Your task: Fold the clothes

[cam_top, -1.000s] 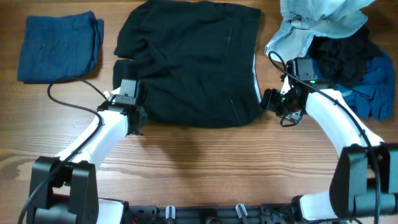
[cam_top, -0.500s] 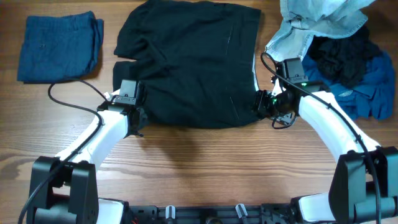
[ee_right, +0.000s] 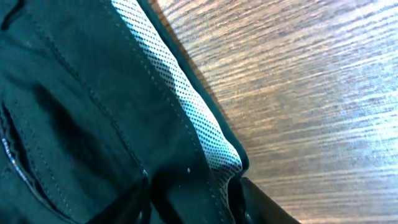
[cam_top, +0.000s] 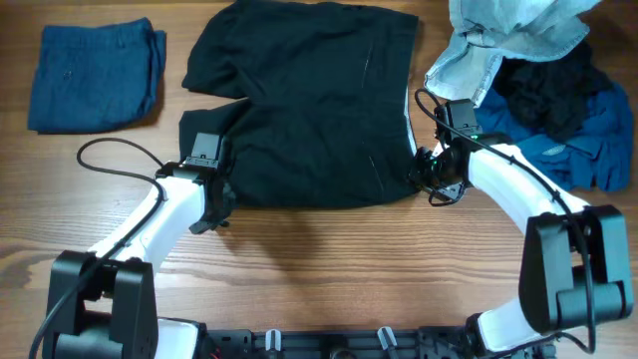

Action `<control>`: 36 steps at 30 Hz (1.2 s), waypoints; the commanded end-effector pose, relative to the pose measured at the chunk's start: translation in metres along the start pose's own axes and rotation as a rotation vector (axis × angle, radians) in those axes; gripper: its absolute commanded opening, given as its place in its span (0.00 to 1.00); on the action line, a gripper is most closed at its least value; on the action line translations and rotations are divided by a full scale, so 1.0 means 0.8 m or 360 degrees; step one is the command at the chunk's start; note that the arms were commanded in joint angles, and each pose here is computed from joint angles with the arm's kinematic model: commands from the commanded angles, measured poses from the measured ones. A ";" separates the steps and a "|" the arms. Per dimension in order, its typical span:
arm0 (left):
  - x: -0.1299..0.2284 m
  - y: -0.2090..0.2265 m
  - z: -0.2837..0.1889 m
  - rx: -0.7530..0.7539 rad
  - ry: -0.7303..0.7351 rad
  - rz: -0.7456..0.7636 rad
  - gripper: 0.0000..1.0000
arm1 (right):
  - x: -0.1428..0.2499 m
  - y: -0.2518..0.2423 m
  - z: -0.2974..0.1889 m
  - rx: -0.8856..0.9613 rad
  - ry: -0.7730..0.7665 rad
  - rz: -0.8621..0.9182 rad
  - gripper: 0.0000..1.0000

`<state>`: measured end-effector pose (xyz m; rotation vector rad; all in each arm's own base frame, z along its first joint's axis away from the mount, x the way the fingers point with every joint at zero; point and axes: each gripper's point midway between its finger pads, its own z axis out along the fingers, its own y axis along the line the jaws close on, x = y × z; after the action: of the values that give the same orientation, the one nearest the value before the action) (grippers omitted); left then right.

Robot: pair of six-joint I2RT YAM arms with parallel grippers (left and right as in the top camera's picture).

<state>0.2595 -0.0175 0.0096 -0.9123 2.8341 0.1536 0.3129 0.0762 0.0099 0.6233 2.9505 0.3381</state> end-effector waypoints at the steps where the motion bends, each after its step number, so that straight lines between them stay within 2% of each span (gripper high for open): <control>1: 0.002 0.004 -0.002 0.0000 0.0002 -0.0048 0.04 | 0.005 -0.010 0.014 0.0062 0.0030 0.0026 0.36; 3: 0.002 0.004 -0.002 0.0000 0.0002 -0.0048 0.04 | 0.006 -0.011 0.017 0.0067 0.0038 0.0027 0.29; 7: 0.002 0.004 -0.002 0.0000 0.0002 -0.0048 0.04 | 0.006 -0.011 0.018 0.0067 0.0040 0.0026 0.04; 12: 0.008 0.012 -0.005 -0.0032 0.0033 -0.0040 0.04 | 0.007 -0.006 -0.008 0.0039 -0.0001 0.0011 0.04; 17: 0.022 0.028 -0.038 -0.0018 0.0051 -0.0040 0.04 | 0.008 0.008 -0.083 -0.0079 -0.0184 -0.0041 0.04; 22: 0.015 0.028 -0.105 0.0254 -0.0147 -0.0089 0.04 | 0.027 0.005 -0.136 -0.0132 -0.0276 -0.0057 0.05; 29: 0.018 0.045 -0.185 0.0597 -0.0444 -0.0146 0.04 | 0.053 -0.008 -0.178 -0.0149 -0.0353 -0.0063 0.04; 34: 0.031 0.045 -0.221 0.0835 -0.0527 -0.0143 0.04 | 0.077 -0.017 -0.208 -0.0185 -0.0406 -0.0070 0.04; 36: 0.035 0.049 -0.225 0.0843 -0.0524 -0.0141 0.04 | 0.084 -0.021 -0.214 -0.0193 -0.0418 -0.0065 0.04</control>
<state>0.2000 -0.0242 0.1765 -0.8001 2.3590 -0.3437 0.2293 0.0611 0.1597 0.5479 2.7034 0.4196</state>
